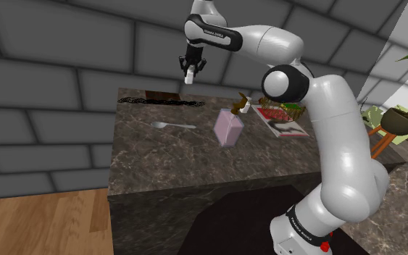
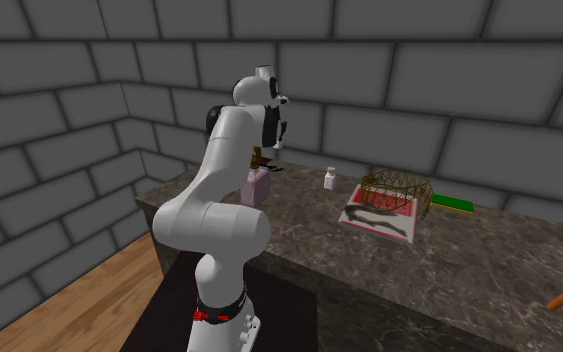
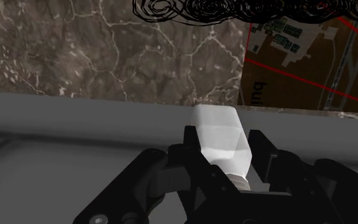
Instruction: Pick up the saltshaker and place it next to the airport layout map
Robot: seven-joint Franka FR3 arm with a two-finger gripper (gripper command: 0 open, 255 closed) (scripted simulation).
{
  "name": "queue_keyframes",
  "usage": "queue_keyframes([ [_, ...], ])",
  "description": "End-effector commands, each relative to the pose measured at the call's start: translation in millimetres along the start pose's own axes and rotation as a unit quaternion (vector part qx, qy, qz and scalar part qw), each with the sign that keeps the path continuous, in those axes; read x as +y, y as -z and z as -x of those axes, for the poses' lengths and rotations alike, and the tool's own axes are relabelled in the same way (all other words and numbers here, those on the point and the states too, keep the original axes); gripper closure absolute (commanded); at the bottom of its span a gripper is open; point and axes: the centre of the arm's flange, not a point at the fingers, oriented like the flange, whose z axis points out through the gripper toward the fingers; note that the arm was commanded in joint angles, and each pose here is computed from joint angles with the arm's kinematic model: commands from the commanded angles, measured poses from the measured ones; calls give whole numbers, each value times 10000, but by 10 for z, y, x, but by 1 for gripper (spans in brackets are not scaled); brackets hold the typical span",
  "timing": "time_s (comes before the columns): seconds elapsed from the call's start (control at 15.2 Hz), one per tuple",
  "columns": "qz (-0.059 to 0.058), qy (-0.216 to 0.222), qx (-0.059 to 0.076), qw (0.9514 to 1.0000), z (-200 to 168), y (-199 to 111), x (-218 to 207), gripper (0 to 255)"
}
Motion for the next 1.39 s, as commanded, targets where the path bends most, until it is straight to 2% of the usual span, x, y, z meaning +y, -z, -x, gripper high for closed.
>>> queue_keyframes([
  [0.0,92,123,-253,9996,54,-485,-52,255],
  [0.2,92,123,-253,9996,76,-639,-65,255],
  [0.66,92,123,-253,9996,76,-639,-65,255],
  [0.73,92,123,-247,9996,-5,-656,-38,0],
  [1.06,92,123,-253,9996,76,-639,-65,0],
  [1.32,92,123,-253,9996,51,-140,-75,0],
])
